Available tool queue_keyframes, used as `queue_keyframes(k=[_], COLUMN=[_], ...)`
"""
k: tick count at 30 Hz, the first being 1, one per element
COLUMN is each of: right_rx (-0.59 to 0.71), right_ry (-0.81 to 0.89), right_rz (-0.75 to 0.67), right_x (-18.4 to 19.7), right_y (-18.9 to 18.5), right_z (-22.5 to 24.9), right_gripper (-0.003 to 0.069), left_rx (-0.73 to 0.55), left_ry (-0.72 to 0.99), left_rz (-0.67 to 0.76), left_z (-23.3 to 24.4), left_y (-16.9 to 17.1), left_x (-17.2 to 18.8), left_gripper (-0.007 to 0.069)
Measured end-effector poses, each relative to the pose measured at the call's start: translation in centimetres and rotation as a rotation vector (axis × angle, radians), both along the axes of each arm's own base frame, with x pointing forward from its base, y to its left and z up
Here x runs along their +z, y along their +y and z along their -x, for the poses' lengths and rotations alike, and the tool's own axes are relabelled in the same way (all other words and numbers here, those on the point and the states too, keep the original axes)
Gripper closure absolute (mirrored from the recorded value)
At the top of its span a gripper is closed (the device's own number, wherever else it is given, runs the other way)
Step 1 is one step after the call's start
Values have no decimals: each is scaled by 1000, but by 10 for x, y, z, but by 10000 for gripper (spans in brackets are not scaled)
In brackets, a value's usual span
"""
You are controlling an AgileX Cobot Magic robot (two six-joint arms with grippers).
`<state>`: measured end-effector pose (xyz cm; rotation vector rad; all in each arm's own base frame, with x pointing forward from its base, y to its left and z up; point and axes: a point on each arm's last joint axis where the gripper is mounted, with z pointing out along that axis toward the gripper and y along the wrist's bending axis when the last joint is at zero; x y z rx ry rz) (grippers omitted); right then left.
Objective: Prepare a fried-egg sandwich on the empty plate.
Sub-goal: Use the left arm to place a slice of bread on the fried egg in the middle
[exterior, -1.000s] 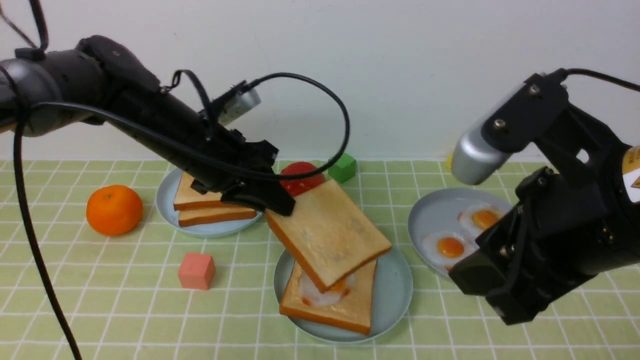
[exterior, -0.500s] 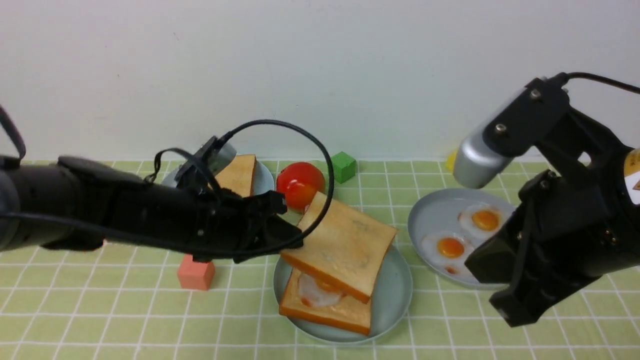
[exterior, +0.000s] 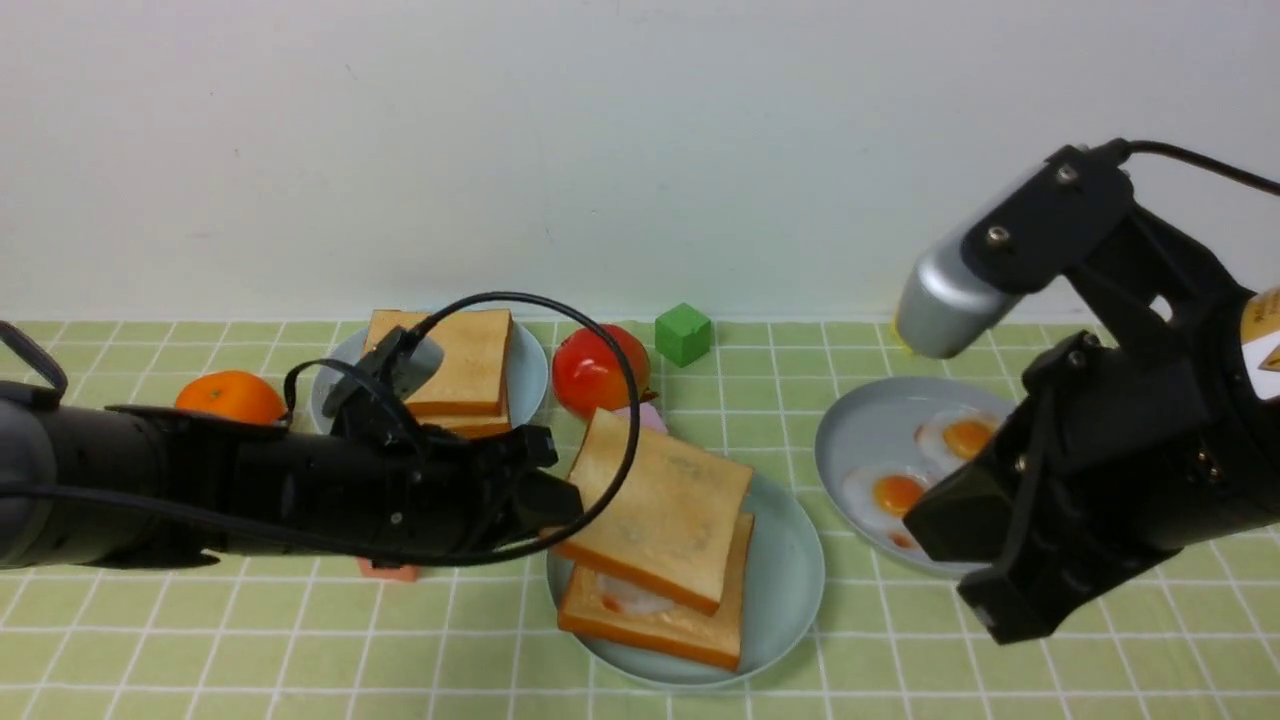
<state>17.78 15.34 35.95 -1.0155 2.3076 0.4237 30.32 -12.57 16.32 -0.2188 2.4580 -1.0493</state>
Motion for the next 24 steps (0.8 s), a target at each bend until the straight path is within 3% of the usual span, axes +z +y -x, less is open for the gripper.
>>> queue_keyframes(k=[7,12,21,24], right_rx=[0,0,1,-21], right_ry=[0,5,23,5], right_rz=[0,-7,-30,-2], right_x=[0,0,1,0], right_y=[0,0,2,-1], right_z=[0,0,2,-1], right_gripper=[664,661,651,642], left_rx=[-32,-31,-17,73], left_ry=[107,108,35,-12], left_rz=[36,39,33,-62], left_z=[0,0,1,-7], left_y=[-5,-5,-3,11], left_x=[-29,-29,-7,-2], left_gripper=[562,502,191,106])
